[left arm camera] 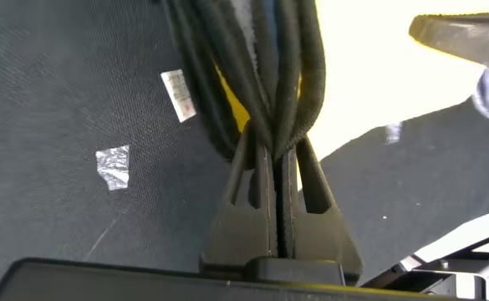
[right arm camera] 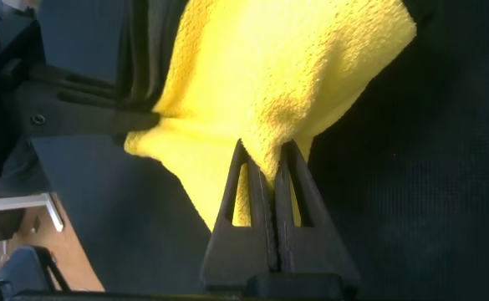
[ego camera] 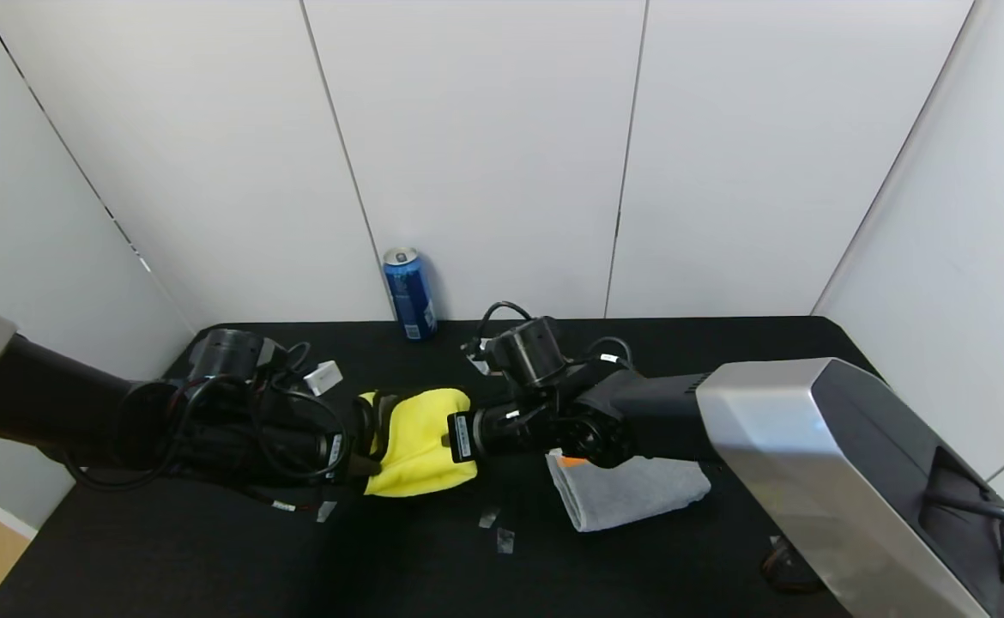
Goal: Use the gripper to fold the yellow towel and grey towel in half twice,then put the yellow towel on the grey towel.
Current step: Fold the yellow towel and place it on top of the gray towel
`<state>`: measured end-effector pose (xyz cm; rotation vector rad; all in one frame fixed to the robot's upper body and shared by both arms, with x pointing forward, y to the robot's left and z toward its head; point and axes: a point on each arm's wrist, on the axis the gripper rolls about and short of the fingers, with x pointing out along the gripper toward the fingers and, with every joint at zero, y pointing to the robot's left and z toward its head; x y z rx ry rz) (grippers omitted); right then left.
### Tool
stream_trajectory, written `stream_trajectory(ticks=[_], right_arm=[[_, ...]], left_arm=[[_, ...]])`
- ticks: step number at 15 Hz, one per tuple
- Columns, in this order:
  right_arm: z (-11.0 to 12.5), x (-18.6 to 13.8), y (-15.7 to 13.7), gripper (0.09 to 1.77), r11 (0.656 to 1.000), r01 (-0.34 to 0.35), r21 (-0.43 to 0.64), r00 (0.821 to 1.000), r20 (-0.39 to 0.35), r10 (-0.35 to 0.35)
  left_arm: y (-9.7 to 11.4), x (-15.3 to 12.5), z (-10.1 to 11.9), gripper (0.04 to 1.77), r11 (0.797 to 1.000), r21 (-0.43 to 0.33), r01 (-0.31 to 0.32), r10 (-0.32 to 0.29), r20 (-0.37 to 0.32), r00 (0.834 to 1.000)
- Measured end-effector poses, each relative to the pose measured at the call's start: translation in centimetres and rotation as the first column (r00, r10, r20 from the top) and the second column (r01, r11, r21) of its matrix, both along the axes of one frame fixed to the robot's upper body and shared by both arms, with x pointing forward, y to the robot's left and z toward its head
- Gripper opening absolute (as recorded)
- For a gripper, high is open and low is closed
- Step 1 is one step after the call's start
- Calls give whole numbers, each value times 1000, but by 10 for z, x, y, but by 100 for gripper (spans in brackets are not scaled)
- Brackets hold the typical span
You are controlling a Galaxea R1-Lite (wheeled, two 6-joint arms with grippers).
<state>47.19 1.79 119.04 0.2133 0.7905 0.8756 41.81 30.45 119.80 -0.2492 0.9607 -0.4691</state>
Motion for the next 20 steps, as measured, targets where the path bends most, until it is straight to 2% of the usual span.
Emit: stream_trajectory(ticks=[4, 7, 10, 16, 20], right_arm=[[21, -2, -13, 13, 1000, 17, 5, 1000, 10, -17], [35, -5, -29, 13, 999, 36, -1, 999, 12, -36], [49, -8, -48, 13, 998, 55, -6, 998, 20, -55], [66, -12, -96, 13, 994, 105, -43, 994, 38, -103], [75, -15, -123, 13, 988, 142, -58, 989, 46, -139]], left_arm=[[-12, -9, 25, 13, 999, 42, 4, -8, 78, 997], [-35, -18, 39, 13, 990, 144, -9, -10, 132, 991], [-63, -27, 50, 13, 978, 210, 16, -48, 151, 987], [-113, -38, 78, 13, 982, 172, 83, -109, 146, 983], [-143, -44, 83, 13, 976, 155, 155, -180, 166, 969]])
